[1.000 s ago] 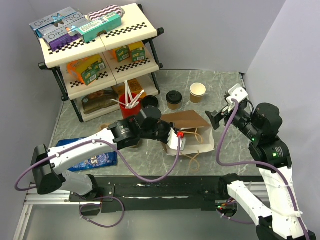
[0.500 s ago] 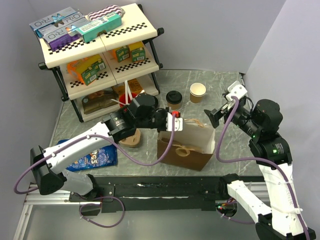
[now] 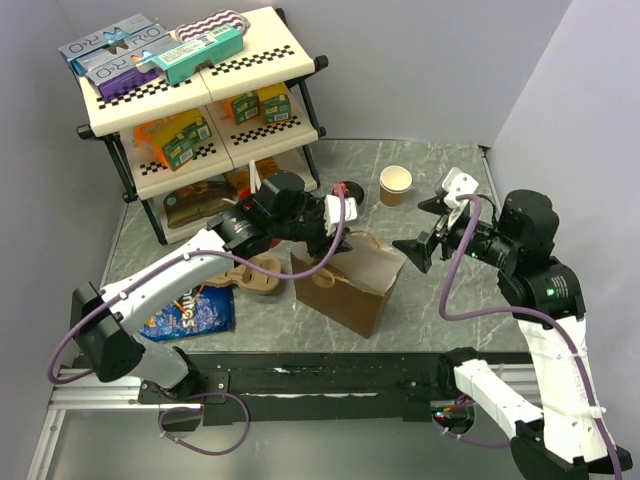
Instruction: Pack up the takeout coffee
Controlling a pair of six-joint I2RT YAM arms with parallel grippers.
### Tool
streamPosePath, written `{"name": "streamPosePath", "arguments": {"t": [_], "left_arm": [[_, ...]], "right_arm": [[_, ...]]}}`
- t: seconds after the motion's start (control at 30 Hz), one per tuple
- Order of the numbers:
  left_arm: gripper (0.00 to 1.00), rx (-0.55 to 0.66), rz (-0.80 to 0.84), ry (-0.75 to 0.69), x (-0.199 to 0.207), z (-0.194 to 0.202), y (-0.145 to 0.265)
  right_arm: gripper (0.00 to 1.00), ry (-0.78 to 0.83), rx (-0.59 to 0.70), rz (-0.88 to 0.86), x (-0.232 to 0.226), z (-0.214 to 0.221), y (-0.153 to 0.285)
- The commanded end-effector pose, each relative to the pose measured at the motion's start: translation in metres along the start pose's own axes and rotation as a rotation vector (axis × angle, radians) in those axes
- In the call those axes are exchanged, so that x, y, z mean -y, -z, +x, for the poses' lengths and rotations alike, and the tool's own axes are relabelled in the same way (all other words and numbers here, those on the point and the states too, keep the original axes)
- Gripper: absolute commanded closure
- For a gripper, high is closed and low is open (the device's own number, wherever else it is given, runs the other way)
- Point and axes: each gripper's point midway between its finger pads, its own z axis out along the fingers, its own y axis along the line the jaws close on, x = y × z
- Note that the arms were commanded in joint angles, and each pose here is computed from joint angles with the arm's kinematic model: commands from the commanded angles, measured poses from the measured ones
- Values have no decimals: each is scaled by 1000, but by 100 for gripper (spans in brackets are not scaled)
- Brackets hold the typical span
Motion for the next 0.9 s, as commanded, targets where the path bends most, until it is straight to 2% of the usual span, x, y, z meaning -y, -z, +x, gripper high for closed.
{"name": "streamPosePath", "arguments": {"t": [0.0,0.03,0.1,0.13,0.27,0.37,0.43,0.57,0.87], "left_arm": [[43,51,-53,98,-10,-11,2],[36,63,-76,109,-19,-14,6],[31,108,-124,120,-37,-34,21],[29,151,-136,115,-44,-54,32],[23,221,-157,46,-60,-88,75],[20,165,-114,-23,-47,-75,97],[20,92,-48,-73,-24,-51,105],[19,46,97,-154,19,-24,115],[18,35,276,-264,61,-19,71]], "right_arm": [[2,-18,12,-97,-15,-7,0],[2,-27,5,-96,-13,-5,-4],[2,-18,7,-104,-11,-7,-6],[2,-27,-5,-117,-9,-5,-11],[4,-38,-33,-183,-10,-3,-21],[4,-48,-38,-214,-12,-2,-30],[4,-51,-50,-231,-12,0,-36],[4,-29,-74,-274,-18,5,-44],[8,-1,-123,-276,-18,15,-71]]}}
